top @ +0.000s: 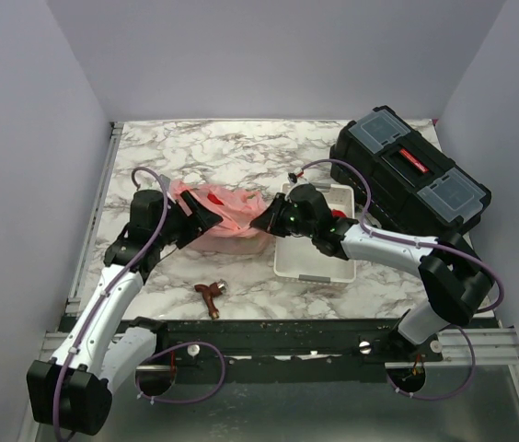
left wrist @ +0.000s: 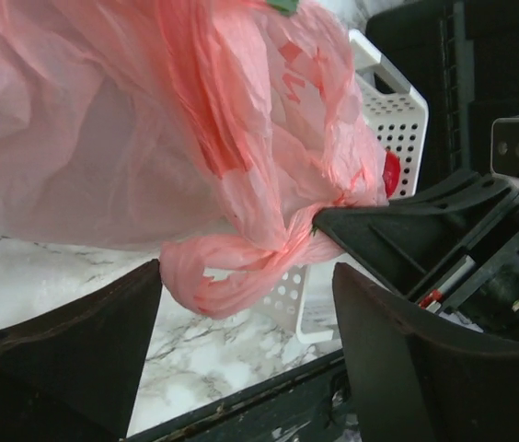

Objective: Take the fake fruits out of the plastic bag
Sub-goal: Adjust the plastic bag at the center of the board.

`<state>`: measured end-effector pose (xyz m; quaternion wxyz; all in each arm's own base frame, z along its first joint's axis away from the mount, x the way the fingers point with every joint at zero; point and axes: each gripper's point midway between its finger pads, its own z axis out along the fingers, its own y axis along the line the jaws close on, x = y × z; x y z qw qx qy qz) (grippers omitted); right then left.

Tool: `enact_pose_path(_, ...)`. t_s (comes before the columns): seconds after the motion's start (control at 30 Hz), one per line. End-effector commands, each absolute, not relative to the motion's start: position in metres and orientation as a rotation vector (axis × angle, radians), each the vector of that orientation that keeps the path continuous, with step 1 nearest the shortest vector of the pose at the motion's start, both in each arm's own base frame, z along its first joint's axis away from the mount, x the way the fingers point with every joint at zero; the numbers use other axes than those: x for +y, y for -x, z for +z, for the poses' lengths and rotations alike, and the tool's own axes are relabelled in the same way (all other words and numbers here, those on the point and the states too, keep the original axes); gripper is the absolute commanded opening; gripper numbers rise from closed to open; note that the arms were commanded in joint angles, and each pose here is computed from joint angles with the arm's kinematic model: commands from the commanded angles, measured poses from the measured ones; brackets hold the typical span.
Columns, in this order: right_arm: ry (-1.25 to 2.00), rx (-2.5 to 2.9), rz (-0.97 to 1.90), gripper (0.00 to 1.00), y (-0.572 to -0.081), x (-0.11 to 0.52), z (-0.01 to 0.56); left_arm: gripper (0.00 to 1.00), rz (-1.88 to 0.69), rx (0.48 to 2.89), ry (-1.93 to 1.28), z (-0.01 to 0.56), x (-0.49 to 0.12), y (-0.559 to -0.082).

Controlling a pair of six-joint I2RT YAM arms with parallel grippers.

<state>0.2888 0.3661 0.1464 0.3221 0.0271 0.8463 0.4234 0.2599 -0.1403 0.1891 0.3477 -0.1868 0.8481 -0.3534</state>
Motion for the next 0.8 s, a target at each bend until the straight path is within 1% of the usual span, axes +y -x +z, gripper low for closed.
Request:
enact_pose_path(0.0, -0.048, 2.185, 1.173, 0.08, -0.288, 0.372, 0.159, 0.70, -0.950, 2.044, 0.621, 0.207, -0.138, -0.284)
enact_pose_path(0.1, -0.062, 2.175, 1.191, 0.08, -0.287, 0.371, 0.160, 0.66, -1.040, 2.029, 0.685, 0.195, -0.146, -0.286)
enact_pose_path(0.2, -0.051, 2.176, 1.195, 0.08, -0.286, 0.372, 0.159, 0.62, -1.043, 2.072, 0.710, 0.188, -0.150, -0.290)
enact_pose_path(0.3, -0.049, 2.180, 1.195, 0.08, -0.286, 0.372, 0.158, 0.48, -1.060, 2.080, 0.700, 0.190, -0.154, -0.296)
enact_pose_path(0.4, -0.048, 2.186, 1.199, 0.08, -0.285, 0.372, 0.156, 0.40, -1.077, 2.042, 0.686, 0.199, -0.155, -0.299)
enact_pose_path(0.47, -0.046, 2.189, 1.194, 0.08, -0.284, 0.371, 0.155, 0.32, -1.083, 2.028, 0.674, 0.204, -0.155, -0.301)
enact_pose_path(0.57, -0.053, 2.195, 1.169, 0.08, -0.285, 0.368, 0.151, 0.08, -1.072, 2.037, 0.647, 0.210, -0.156, -0.302)
enact_pose_path(0.63, -0.062, 2.204, 1.136, 0.08, -0.287, 0.365, 0.148, 0.01, -1.045, 2.038, 0.613, 0.217, -0.154, -0.302)
enact_pose_path(0.77, -0.067, 2.213, 1.069, 0.08, -0.289, 0.356, 0.144, 0.00, -0.929, 2.034, 0.552, 0.231, -0.139, -0.300)
